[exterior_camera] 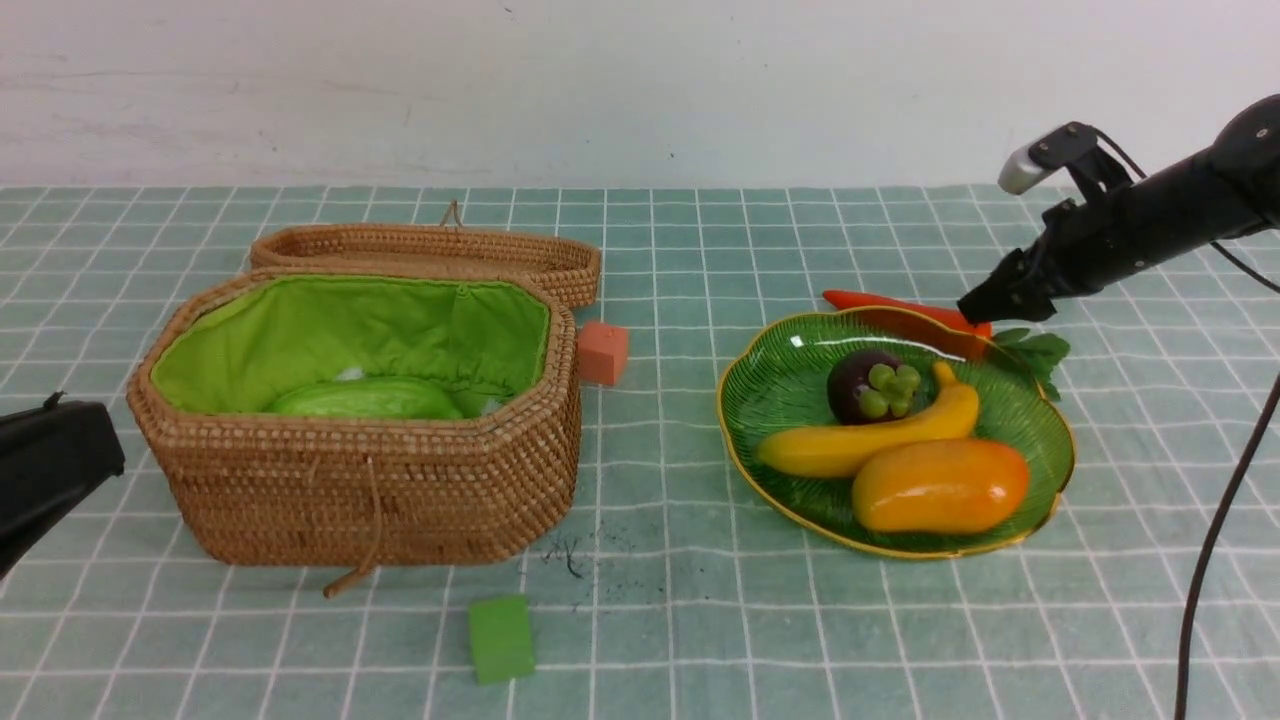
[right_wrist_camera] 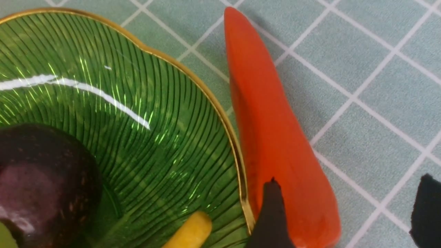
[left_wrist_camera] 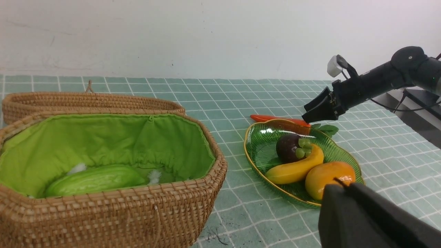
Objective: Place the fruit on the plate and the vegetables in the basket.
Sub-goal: Use the right arm to grab a carrot and put it into the left basket
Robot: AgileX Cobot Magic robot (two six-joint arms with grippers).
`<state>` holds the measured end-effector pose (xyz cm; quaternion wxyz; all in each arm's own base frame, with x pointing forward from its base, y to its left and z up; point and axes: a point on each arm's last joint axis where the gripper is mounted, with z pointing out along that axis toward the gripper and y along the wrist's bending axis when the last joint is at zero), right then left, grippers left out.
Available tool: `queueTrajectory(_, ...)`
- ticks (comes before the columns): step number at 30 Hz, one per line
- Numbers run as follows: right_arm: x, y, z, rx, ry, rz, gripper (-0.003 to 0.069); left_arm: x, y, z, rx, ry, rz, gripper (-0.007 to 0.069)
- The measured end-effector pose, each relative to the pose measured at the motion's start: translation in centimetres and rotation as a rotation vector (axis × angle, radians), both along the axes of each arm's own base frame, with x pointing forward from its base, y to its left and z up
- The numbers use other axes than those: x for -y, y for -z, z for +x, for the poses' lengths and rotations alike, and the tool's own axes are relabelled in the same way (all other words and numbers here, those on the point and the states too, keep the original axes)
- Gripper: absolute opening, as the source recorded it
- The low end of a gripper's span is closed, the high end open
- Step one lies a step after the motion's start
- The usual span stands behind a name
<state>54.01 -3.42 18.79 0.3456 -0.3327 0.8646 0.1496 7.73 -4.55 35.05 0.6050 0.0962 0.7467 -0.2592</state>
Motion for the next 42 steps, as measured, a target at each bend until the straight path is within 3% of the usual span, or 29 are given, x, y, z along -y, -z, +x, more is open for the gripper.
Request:
queueTrajectory(14,-0.5,1.7,0.6,0.013,0.006,-0.011,0.0505,0.0,0.0,0.0,0.002,0.001,-0.001,-0.0011)
queueTrajectory(23,-0.4,3.0,0.8,0.042,-0.052,-0.06,0.0407,0.0,0.0,0.0,0.002,0.001,-0.001,-0.0008)
queueTrajectory(32,0.3,2.7,0.8,0.041,-0.026,-0.06,0.04,0.0,0.0,0.0,0.001,0.001,-0.002,-0.0004)
queueTrajectory(34,0.9,2.1,0.6,0.02,0.012,-0.057,0.04,0.0,0.0,0.0,0.001,0.001,-0.002,-0.0003)
queueTrajectory(38,1.9,-3.5,-0.8,-0.013,0.141,-0.048,0.0398,0.0,0.0,0.0,-0.004,-0.003,0.004,-0.0003)
queueTrajectory(42,0.6,-10.0,-3.4,-0.012,0.114,-0.037,0.0398,-0.1,0.2,0.0,-0.006,-0.01,0.034,-0.0003)
